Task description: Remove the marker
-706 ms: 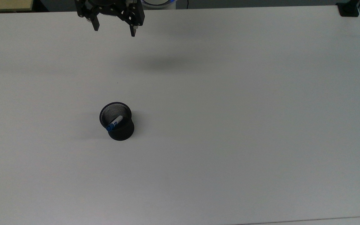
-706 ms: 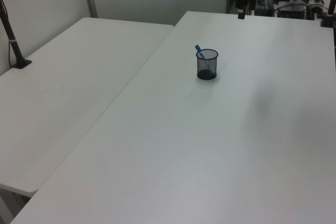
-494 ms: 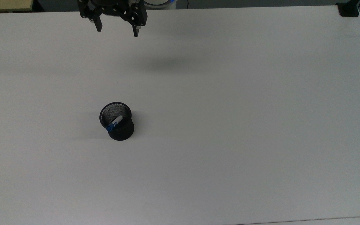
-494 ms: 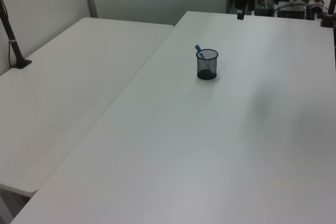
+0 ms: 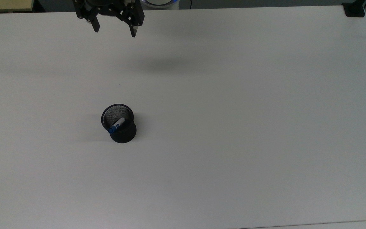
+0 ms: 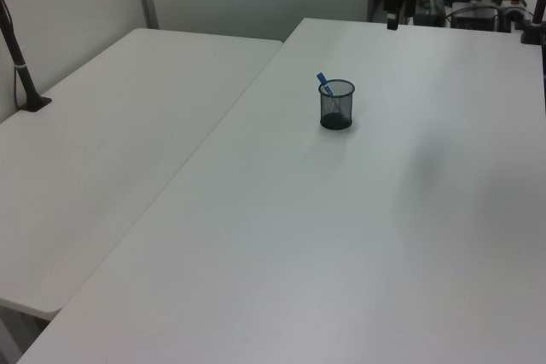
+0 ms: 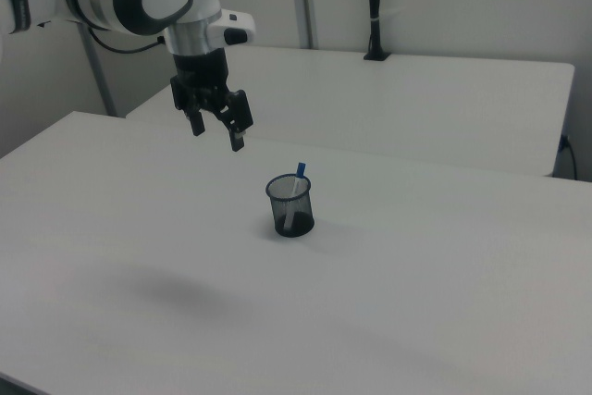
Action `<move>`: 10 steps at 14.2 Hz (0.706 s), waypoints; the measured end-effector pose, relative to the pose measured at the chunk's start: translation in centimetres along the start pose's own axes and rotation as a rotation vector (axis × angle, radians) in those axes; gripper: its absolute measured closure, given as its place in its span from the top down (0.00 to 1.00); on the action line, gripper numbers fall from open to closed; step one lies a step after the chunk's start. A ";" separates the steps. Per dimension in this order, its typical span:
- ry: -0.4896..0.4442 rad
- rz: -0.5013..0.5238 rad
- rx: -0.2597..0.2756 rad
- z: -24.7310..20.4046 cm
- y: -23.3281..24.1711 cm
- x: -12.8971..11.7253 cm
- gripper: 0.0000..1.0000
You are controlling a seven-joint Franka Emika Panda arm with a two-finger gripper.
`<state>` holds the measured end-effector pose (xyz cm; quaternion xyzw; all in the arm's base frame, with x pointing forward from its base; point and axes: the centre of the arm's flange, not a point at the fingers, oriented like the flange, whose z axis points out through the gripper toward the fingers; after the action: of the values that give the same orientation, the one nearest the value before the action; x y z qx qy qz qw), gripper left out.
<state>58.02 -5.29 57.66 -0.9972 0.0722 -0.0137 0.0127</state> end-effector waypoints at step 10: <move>-0.006 -0.001 0.000 0.3 -0.1 0.1 1.00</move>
<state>58.13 -5.18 57.34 -0.9973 0.0715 -0.0109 0.0130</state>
